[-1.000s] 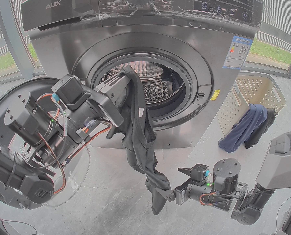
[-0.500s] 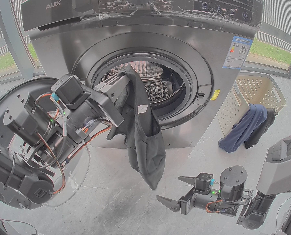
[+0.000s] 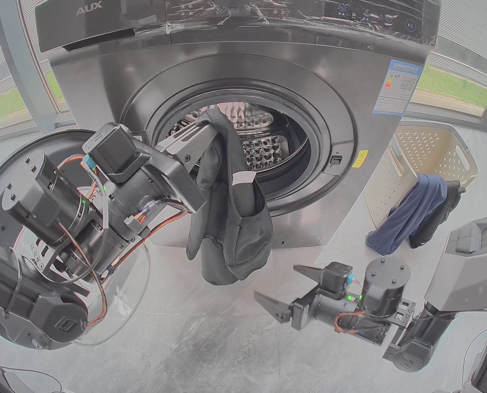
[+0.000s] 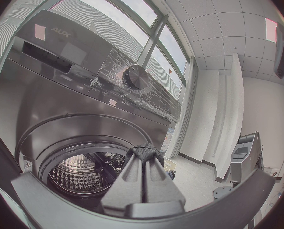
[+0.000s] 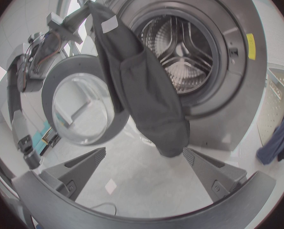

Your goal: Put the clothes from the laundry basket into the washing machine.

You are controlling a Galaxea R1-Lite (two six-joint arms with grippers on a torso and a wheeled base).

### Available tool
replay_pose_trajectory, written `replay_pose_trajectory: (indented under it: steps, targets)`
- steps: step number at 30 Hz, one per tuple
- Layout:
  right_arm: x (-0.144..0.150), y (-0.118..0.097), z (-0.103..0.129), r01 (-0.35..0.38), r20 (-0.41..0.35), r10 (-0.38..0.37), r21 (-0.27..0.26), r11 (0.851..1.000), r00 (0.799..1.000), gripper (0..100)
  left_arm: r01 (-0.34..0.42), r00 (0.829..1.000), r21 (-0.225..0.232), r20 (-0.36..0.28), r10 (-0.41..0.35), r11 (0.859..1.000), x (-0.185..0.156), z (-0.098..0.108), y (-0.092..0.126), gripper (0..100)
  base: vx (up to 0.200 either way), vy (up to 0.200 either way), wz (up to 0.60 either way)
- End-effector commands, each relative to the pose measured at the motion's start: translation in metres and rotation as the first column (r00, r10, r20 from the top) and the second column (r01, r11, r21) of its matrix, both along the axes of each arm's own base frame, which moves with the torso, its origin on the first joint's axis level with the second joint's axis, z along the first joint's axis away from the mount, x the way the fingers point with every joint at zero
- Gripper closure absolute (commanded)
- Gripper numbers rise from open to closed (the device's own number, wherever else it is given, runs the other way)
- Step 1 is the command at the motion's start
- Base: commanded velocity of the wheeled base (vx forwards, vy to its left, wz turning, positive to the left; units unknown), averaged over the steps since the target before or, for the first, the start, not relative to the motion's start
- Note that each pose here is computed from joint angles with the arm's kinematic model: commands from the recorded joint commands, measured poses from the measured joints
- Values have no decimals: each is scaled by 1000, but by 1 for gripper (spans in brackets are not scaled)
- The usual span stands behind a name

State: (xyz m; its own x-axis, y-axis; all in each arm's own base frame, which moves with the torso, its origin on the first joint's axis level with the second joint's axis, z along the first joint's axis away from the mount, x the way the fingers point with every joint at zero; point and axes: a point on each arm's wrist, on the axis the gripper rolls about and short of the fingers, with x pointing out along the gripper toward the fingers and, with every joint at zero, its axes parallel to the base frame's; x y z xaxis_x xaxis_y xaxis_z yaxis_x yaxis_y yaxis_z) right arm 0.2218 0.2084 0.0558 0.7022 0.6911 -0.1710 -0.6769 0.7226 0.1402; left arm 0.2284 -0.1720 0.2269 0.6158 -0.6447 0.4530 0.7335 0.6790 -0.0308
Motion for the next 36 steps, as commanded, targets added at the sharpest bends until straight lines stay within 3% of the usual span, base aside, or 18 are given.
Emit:
replay_pose_trajectory:
  steps: [1, 10, 23, 31, 32, 36]
  targets:
    - [46, 23, 6, 42, 107, -51, 83, 996, 993, 0, 32, 999, -11, 21, -32, 999, -10, 7, -1, 100, 0, 0, 0]
    - [87, 40, -4, 65, 174, -84, 112, 992, 981, 0, 73, 996, -25, 54, -72, 997, -22, 17, 0, 100, 0, 0, 0]
    - [112, 63, -25, 36, 207, -65, 141, 989, 976, 0, 94, 994, -35, 65, -92, 995, -28, 21, -2, 100, 0, 0, 0]
    - [122, 70, -25, 33, 234, -72, 167, 985, 970, 0, 96, 994, -35, 63, -94, 995, -28, 20, -2, 100, 0, 0, 0]
    - [121, 73, -24, 27, 240, -69, 175, 984, 968, 100, 96, 994, -35, 63, -94, 995, -28, 20, -2, 100, 0, 0, 0]
    - [120, 75, -20, 19, 249, -65, 183, 983, 966, 100, 100, 993, -40, 59, -98, 994, -28, 21, -2, 100, 0, 0, 0]
